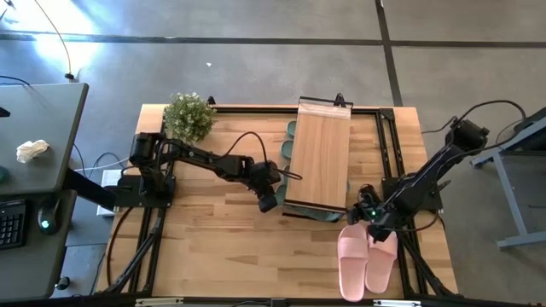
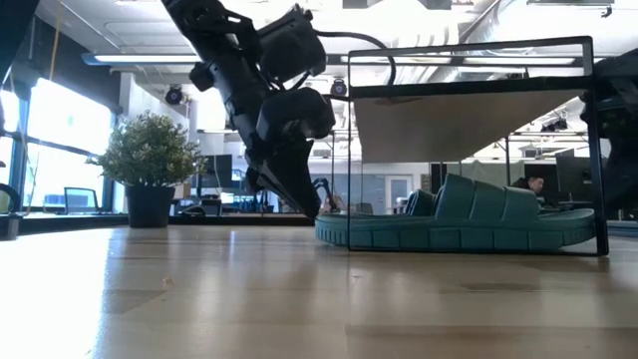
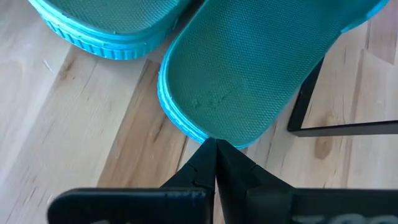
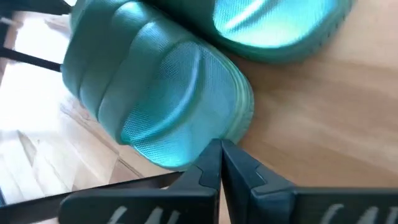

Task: Pick and place slides into the shelf
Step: Put the green slide under the shelf

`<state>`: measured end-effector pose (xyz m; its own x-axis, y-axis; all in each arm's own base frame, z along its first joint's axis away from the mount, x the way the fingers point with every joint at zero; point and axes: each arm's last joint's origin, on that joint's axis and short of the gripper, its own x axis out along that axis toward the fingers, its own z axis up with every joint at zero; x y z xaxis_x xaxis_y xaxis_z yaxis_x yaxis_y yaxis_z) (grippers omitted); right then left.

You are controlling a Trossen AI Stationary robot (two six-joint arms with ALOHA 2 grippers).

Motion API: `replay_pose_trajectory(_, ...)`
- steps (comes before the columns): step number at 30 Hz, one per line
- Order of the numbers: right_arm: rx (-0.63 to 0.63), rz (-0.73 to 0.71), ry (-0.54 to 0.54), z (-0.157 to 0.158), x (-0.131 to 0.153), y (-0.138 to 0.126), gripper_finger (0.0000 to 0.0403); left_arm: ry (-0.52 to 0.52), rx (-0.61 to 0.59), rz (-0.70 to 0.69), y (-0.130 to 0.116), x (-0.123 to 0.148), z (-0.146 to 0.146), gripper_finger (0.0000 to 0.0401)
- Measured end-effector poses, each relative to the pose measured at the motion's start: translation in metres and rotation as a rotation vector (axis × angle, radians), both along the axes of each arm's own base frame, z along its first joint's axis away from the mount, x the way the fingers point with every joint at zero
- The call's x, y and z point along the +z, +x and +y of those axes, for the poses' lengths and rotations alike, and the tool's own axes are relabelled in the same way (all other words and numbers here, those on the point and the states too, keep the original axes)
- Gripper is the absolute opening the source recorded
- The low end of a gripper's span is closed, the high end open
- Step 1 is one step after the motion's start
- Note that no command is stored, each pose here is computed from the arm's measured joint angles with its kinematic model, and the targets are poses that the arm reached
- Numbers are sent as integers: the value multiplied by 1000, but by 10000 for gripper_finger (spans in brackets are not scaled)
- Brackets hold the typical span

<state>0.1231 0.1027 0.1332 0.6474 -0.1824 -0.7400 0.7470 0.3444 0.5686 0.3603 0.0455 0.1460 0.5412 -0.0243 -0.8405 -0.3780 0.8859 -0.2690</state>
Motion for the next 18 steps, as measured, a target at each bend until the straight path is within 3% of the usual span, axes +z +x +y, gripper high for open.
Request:
replay_pose_trajectory(8, 119, 37, -188, 1, -2, -12, 0, 38, -52, -23, 2, 1, -1, 0)
replay_pose_trajectory(18, 446, -44, -441, 19, 3, -24, 0, 37, -55, -32, 3, 1, -1, 0)
